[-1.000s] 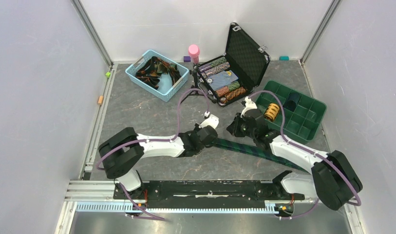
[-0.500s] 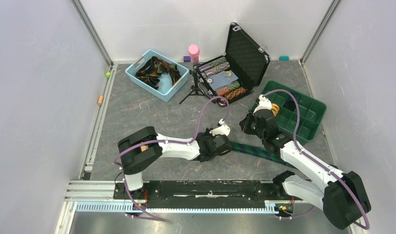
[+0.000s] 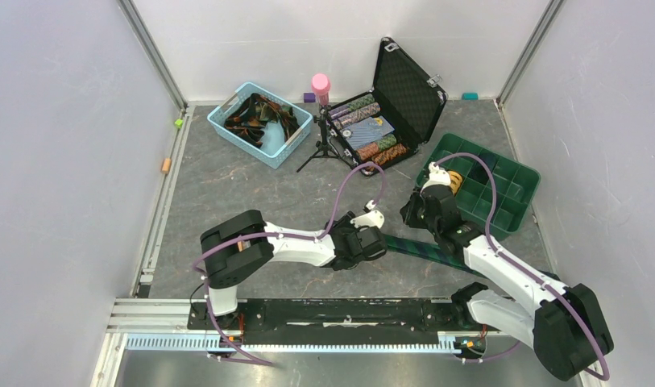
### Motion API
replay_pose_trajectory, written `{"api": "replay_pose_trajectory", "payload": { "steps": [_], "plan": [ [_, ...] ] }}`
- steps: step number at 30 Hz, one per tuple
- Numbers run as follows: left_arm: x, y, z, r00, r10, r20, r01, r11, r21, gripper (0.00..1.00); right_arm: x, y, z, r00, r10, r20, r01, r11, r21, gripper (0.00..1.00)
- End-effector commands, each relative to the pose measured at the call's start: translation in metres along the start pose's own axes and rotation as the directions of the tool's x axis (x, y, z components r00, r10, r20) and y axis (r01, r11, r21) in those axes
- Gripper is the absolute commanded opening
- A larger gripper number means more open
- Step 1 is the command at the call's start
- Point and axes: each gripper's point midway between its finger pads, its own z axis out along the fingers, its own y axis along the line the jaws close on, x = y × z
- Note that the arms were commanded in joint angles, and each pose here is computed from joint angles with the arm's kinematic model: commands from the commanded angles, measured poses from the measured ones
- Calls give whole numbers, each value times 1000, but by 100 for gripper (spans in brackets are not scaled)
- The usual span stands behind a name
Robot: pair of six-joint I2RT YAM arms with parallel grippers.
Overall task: Roll the ties
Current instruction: Roll the tie at the center of the board.
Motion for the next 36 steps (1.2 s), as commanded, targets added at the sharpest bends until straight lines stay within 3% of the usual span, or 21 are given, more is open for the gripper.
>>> {"api": "replay_pose_trajectory", "payload": {
  "steps": [1, 13, 19, 22, 29, 36],
  "plan": [
    [-11, -12, -1, 999, -39, 13, 39, 999, 35, 40, -5, -3, 1, 1000, -9, 24, 8, 1000, 9, 22],
    [-17, -27, -2, 997, -74, 22, 71, 992, 108, 39, -1, -2, 2, 1000, -7, 14, 7, 1000, 0, 22],
    [-14, -34, -2, 997, -80, 20, 76, 987, 143, 32, 2, -2, 3, 1000, -11, 7, 11, 1000, -8, 22],
    [-15, -37, -1, 996, -83, 23, 79, 984, 162, 24, 5, 2, 5, 1000, -13, -4, 13, 999, -32, 22],
    [-13, -44, 0, 996, -83, 19, 78, 979, 189, 22, 8, 30, 10, 998, -49, -26, 43, 981, -190, 22],
    [-6, -46, 2, 997, -79, 6, 77, 978, 195, 25, 15, 82, 11, 995, -75, -65, 34, 877, -479, 11]
  ]
}}
